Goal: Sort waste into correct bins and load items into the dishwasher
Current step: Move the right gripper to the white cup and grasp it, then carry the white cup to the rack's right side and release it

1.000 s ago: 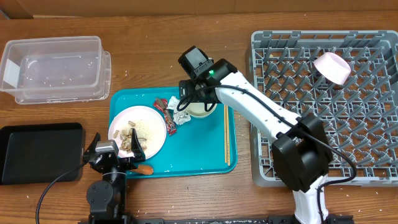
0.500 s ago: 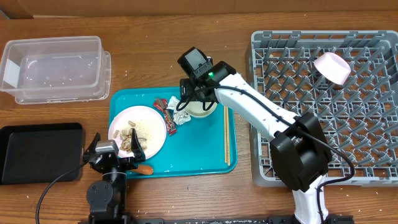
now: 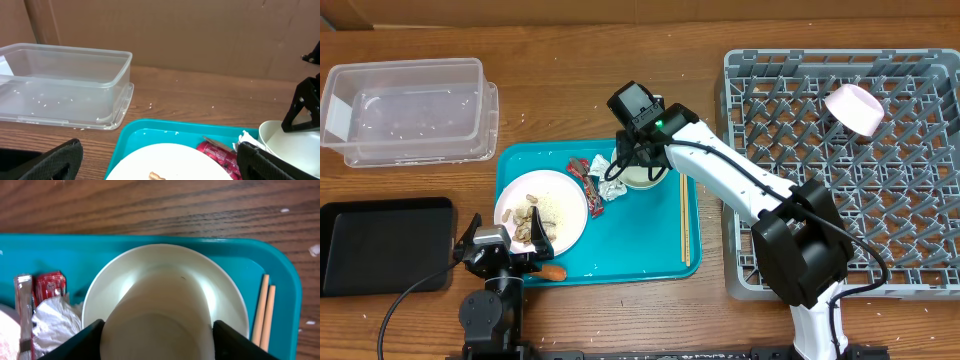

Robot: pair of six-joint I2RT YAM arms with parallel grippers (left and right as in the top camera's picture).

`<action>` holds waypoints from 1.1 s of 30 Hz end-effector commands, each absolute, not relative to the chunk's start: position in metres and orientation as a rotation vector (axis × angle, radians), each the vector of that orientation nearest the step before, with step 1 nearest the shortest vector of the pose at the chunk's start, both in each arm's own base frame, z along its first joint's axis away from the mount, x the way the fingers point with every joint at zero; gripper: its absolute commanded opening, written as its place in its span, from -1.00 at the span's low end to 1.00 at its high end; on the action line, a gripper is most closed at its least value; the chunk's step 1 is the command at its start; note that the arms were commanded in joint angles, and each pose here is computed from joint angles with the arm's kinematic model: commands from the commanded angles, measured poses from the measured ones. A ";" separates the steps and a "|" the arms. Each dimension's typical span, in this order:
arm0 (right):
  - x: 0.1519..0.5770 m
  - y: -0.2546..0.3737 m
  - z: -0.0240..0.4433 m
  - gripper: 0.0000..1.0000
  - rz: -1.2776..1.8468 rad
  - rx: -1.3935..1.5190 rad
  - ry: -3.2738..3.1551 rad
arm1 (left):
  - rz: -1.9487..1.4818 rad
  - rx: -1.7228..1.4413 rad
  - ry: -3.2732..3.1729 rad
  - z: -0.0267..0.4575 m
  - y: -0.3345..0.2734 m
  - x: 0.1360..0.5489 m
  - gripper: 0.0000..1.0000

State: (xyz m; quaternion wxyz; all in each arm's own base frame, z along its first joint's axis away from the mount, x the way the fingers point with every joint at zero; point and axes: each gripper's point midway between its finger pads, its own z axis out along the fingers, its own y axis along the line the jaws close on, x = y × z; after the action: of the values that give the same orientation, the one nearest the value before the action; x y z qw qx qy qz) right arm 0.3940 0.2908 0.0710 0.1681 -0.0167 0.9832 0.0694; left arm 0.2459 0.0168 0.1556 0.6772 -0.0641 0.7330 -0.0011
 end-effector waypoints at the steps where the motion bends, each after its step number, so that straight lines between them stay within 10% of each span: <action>1: 0.395 0.289 0.064 0.25 0.176 -0.042 2.802 | 0.013 -0.129 1.639 0.157 0.017 0.246 0.99; 18: 0.400 0.264 0.221 -0.03 0.389 0.045 2.637 | 0.013 -0.129 1.639 0.157 0.017 0.246 1.00; 33: 0.370 -0.026 0.307 -0.03 -0.103 0.790 2.415 | 0.013 -0.129 1.639 0.157 0.017 0.246 1.00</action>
State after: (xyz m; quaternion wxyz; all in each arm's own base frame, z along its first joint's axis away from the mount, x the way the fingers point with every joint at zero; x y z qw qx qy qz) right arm 0.3774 0.0247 0.2908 0.2703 0.2462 0.9307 0.0146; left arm 0.2459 0.0169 0.1556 0.6772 -0.0643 0.7330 -0.0010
